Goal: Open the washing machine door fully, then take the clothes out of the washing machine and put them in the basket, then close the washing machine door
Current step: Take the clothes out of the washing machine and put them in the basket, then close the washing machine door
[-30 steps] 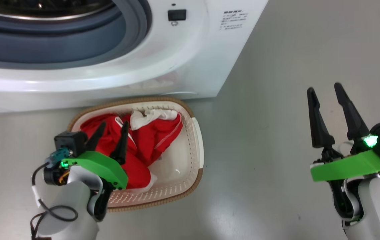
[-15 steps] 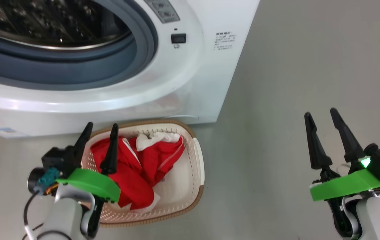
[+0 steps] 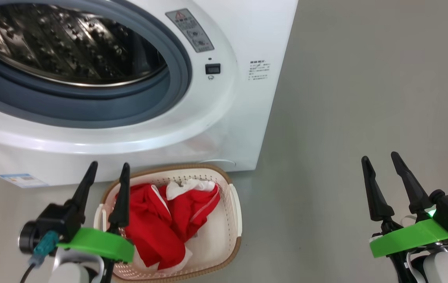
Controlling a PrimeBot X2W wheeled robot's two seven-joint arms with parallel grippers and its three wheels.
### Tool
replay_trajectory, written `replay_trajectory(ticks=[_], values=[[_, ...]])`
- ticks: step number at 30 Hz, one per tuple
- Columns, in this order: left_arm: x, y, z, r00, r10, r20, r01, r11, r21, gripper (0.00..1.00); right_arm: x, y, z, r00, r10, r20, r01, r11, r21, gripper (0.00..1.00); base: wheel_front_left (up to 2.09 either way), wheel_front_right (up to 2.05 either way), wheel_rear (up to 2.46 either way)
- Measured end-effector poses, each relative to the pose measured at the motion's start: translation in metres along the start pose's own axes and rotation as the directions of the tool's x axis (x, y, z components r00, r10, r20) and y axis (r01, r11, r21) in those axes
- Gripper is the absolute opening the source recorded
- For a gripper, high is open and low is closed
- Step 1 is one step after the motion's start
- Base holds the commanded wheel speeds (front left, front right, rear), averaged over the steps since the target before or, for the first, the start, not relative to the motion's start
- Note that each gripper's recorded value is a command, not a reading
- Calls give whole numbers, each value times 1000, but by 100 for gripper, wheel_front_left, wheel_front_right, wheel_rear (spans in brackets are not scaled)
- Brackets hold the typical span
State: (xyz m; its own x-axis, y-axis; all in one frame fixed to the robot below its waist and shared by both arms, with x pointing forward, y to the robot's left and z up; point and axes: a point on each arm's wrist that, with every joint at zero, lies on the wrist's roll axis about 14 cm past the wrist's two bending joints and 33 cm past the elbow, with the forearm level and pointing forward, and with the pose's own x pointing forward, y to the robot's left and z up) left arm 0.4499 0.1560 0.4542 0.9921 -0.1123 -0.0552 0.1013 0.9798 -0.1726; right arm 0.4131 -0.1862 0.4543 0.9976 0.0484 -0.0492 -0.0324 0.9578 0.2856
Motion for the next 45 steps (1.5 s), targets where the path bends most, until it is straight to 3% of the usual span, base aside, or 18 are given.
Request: replay_trajectory(ticks=[19,45], values=[[-52,22,22,995,76,68,-79,995,52,100,-27,-9,5,1000,-27,4,27,1000,-9,100,0,0,0],[-54,22,25,994,78,80,-82,995,53,100,-31,-13,1,999,-43,-9,43,999,-9,100,0,0,0]])
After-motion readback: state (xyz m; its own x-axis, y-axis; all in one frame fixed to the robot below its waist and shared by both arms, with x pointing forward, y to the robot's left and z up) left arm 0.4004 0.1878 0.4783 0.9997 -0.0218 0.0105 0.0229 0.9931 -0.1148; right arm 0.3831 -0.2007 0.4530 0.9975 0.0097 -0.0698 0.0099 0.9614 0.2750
